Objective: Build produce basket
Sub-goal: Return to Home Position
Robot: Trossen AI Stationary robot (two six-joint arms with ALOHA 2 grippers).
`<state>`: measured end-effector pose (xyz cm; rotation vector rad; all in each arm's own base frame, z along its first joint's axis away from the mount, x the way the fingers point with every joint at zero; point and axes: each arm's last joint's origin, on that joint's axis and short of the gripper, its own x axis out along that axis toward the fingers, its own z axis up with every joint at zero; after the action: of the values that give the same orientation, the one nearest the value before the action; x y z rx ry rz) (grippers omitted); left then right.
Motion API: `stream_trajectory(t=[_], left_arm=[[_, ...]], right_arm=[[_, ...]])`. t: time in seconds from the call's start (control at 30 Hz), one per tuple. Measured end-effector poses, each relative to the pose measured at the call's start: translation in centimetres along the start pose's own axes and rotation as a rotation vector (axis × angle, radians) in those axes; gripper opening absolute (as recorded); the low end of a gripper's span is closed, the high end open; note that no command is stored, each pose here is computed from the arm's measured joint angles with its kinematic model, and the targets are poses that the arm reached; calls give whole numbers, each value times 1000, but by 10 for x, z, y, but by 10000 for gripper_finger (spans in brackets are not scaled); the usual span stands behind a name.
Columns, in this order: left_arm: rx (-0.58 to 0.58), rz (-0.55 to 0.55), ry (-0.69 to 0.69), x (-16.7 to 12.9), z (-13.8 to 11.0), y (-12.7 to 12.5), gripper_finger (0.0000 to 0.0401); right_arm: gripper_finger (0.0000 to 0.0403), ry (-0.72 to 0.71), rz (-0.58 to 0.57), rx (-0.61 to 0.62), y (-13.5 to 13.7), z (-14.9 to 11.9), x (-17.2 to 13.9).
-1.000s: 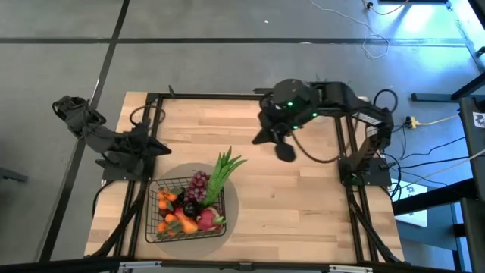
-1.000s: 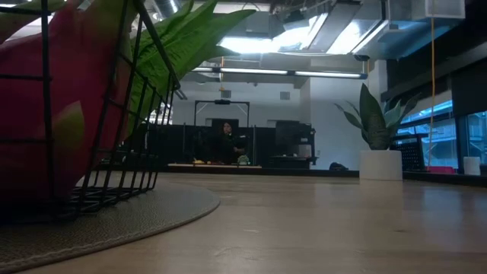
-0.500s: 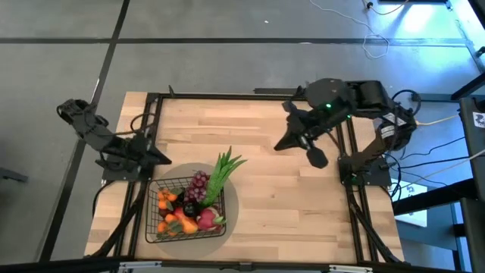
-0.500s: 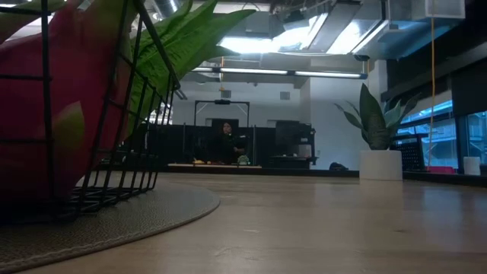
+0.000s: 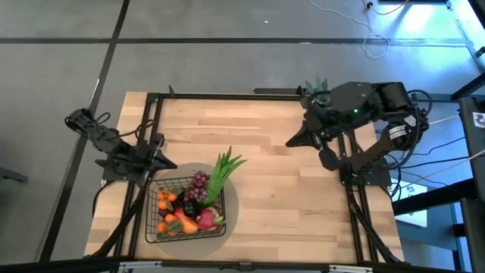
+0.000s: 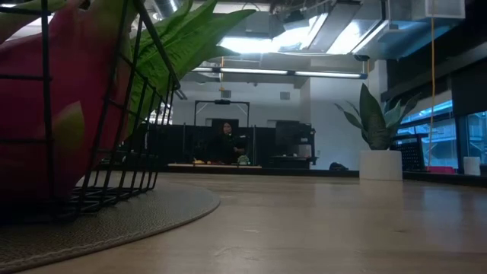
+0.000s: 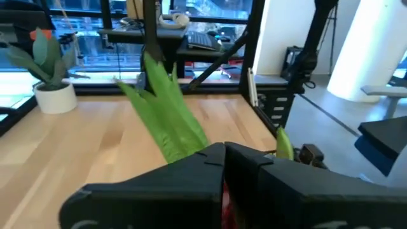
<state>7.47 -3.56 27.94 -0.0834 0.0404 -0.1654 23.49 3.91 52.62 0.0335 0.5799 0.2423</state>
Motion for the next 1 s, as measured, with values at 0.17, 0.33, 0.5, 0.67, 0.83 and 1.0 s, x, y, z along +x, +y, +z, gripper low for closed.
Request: stream_trajectory(t=[0.17,0.33,0.5,0.67,0.83,1.0], left_arm=[[10,34,-47,-4,-21,7,0],[38,100,-116,-5,-41,14,0],[41,192,-73,1,-63,21,0],[26,253,-79,7,-75,26,0],[82,343,-109,10,-79,33,0],[83,406,-81,14,-92,40,0]], right_arm=[[0,-14,-20,12,3,-1,-6],[0,-14,-25,17,3,-1,-5],[0,-18,-28,19,3,-1,-7],[0,-32,-37,36,3,-1,-13],[0,-44,-61,44,3,-2,-19],[0,-46,-78,42,3,-5,-25]])
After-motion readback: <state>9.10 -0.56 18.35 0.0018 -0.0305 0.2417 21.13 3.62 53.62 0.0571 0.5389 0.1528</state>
